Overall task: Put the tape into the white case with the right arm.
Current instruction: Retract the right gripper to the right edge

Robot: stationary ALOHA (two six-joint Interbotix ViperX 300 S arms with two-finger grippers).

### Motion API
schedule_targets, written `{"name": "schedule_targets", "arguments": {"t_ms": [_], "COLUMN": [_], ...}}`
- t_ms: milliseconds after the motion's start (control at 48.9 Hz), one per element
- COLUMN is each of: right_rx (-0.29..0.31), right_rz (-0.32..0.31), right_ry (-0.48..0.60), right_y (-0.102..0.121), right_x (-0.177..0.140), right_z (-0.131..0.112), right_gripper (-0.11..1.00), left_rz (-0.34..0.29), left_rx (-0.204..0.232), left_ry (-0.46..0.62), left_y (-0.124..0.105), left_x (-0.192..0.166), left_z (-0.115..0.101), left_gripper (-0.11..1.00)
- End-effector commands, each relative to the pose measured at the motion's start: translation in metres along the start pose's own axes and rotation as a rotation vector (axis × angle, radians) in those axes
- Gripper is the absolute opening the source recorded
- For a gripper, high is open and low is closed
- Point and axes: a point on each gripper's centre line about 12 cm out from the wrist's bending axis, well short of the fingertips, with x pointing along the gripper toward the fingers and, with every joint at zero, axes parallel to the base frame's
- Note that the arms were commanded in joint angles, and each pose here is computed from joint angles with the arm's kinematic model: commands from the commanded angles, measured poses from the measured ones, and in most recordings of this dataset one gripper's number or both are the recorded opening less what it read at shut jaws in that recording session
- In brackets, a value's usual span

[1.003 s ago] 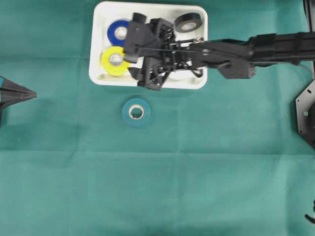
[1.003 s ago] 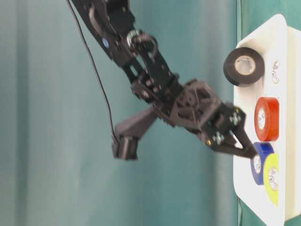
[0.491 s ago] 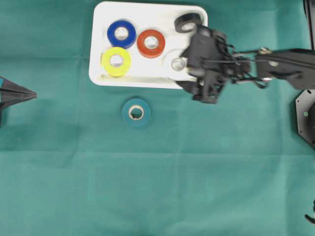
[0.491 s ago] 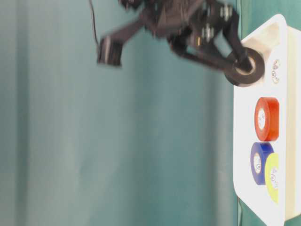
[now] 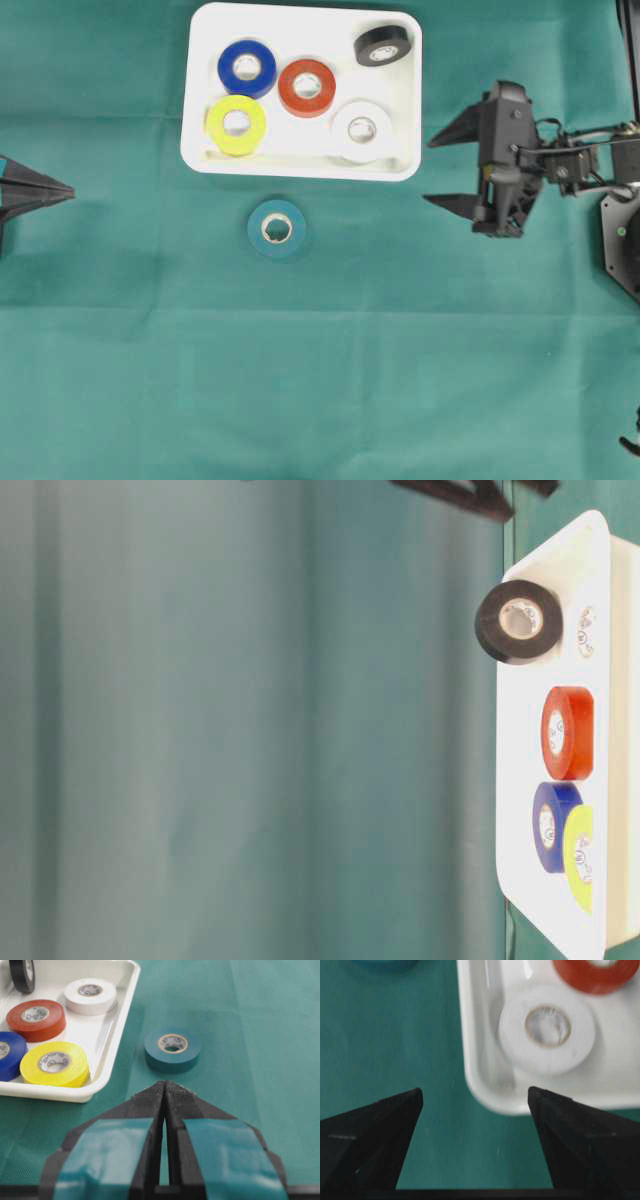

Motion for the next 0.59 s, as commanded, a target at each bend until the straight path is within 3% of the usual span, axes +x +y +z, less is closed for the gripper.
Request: {"name": "schedule_targets", "arguments": {"t_ms": [0,573], "right_rx": [0.001,0.001], "right_rz": [0.007,0.028], "right_ry": [-0.022,-0.074], "right_y": [0.001,0.002], "right_x": [-0.006,-0.044], "right_z": [0.0,-0.043], "right_gripper": [0.54,0.54], "left_rz": [0.001,0.001], "left_rx": [0.0,-0.002], "left_ry": [-0.011,-0.009], "left_y": [0.0,0.0], "left_x": [0.001,0.001], "left_z": [0.005,0.005], "left_gripper": [0.0,0.0]}}
